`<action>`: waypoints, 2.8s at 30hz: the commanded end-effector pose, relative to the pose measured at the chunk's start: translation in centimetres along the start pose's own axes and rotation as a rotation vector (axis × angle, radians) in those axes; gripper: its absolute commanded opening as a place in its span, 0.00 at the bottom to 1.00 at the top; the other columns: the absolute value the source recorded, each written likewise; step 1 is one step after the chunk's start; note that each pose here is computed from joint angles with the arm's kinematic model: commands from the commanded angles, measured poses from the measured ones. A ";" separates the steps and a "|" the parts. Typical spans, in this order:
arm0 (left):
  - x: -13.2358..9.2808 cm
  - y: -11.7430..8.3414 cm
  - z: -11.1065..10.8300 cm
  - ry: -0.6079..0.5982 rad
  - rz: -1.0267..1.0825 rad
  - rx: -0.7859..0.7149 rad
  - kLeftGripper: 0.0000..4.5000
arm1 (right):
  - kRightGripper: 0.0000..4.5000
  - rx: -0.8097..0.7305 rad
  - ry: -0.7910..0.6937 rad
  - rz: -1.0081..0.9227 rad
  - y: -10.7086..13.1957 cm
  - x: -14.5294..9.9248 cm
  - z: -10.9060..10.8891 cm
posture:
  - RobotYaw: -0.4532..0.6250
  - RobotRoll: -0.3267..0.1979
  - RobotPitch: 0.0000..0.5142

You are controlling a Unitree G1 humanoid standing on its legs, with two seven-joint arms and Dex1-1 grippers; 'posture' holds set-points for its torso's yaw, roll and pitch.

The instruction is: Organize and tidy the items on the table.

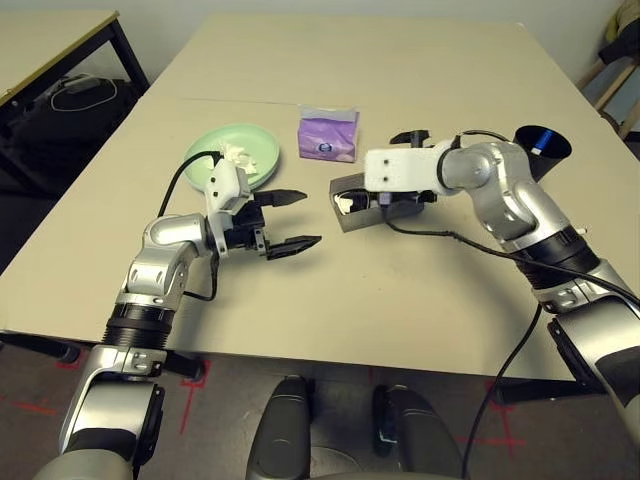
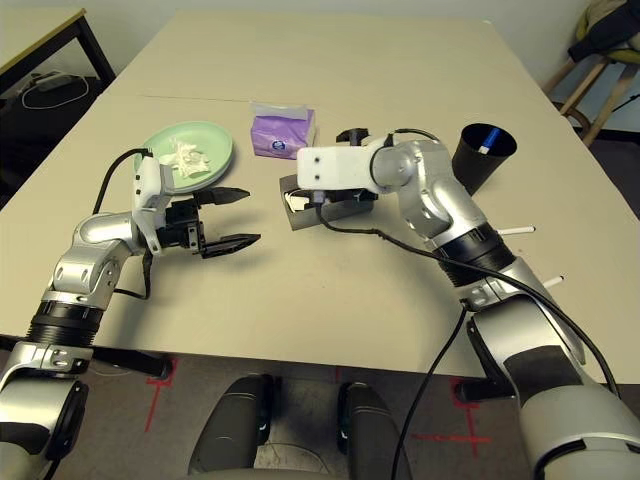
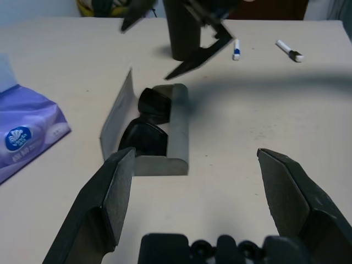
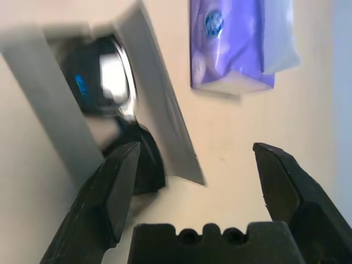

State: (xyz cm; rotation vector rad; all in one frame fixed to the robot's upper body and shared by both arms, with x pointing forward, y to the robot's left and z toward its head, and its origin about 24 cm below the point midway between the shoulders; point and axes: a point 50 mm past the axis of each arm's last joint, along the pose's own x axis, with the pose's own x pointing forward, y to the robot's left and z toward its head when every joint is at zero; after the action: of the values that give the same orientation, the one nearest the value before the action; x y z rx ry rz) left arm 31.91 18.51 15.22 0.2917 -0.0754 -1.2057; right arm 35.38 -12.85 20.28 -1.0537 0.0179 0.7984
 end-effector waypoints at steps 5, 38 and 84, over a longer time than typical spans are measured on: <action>0.3 0.4 -0.5 0.013 -0.008 -0.023 1.00 | 0.99 0.578 -0.194 -0.138 1.5 -1.7 -3.5 | 0.53 0.62 0.17; 0.4 2.3 -2.6 0.021 0.106 -0.039 1.00 | 0.99 0.732 -0.444 -0.158 7.8 -5.5 -10.2 | 0.54 0.62 0.20; 5.9 6.0 -2.9 0.208 0.466 -0.048 0.01 | 1.00 0.802 -0.438 -0.147 7.9 -5.0 -8.5 | 0.51 0.62 0.21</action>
State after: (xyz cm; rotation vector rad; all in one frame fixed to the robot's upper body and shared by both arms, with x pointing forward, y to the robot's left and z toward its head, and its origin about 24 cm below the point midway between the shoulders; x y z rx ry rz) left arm 40.23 16.07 13.93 0.3112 0.0400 -0.6649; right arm 30.28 -19.76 12.37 -0.1243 -0.1322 0.7891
